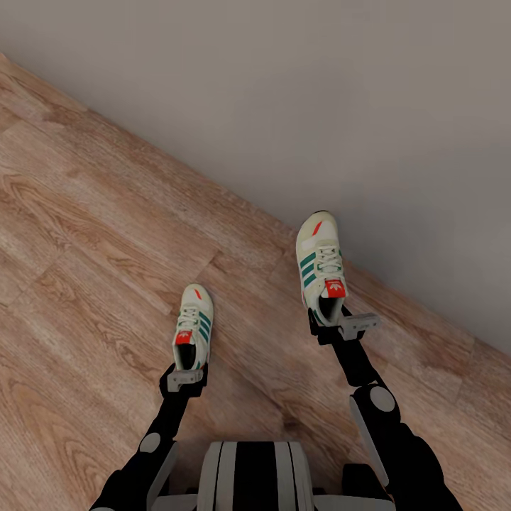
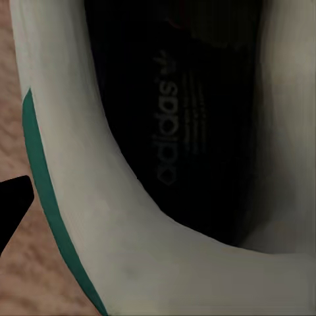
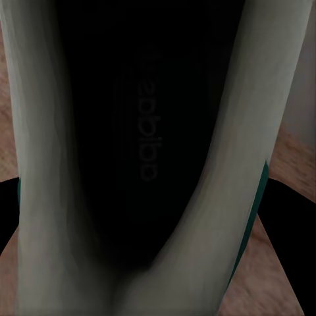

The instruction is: Pick up the two gym shoes and the two sandals from the corridor floor and place them onto the hallstand (shoe rack) in the corridor, making sure they are on the rack and not on the floor. Arrange them so the two gym shoes are next to each other and the two sandals are next to each other.

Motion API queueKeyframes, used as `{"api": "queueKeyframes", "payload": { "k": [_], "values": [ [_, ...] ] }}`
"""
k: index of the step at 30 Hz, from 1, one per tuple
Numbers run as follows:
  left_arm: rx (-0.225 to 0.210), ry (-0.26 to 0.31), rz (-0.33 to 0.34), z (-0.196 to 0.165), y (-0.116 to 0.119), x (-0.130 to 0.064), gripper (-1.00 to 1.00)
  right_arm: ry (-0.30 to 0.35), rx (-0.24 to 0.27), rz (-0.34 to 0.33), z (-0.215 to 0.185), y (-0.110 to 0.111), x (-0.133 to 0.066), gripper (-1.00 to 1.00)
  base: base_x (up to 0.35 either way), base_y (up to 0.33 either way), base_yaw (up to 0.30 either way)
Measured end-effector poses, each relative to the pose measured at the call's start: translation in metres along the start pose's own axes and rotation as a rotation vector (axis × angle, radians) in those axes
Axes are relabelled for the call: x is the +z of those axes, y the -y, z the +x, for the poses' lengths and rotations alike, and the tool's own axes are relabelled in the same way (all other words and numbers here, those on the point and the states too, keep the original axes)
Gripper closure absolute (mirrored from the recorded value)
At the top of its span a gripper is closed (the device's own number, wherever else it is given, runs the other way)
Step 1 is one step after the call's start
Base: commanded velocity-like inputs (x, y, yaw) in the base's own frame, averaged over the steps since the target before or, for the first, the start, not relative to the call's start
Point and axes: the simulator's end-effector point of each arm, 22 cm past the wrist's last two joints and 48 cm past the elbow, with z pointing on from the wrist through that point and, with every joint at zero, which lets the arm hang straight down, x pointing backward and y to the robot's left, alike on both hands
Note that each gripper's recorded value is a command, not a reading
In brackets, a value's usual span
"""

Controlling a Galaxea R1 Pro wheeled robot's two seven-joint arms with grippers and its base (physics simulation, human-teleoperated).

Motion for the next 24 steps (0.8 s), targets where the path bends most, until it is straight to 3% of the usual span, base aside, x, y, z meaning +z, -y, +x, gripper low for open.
{"api": "queueKeyframes", "payload": {
  "k": [2,3,24],
  "values": [
    [0.000,0.000,-0.001,0.0000,-0.0001,0.0000,-1.00,0.000,0.000,0.000,0.0001,0.0000,0.0000,1.00,0.008,0.000,0.000],
    [0.000,0.000,-0.001,0.0000,0.0001,0.0000,1.00,0.000,0.000,0.000,0.0001,0.0000,0.0000,1.00,0.004,0.000,0.000],
    [-0.001,0.001,-0.002,-0.0006,-0.0009,0.0002,1.00,0.000,0.000,0.000,0.0000,0.0001,0.0000,1.00,0.000,0.000,0.000]
  ]
}}
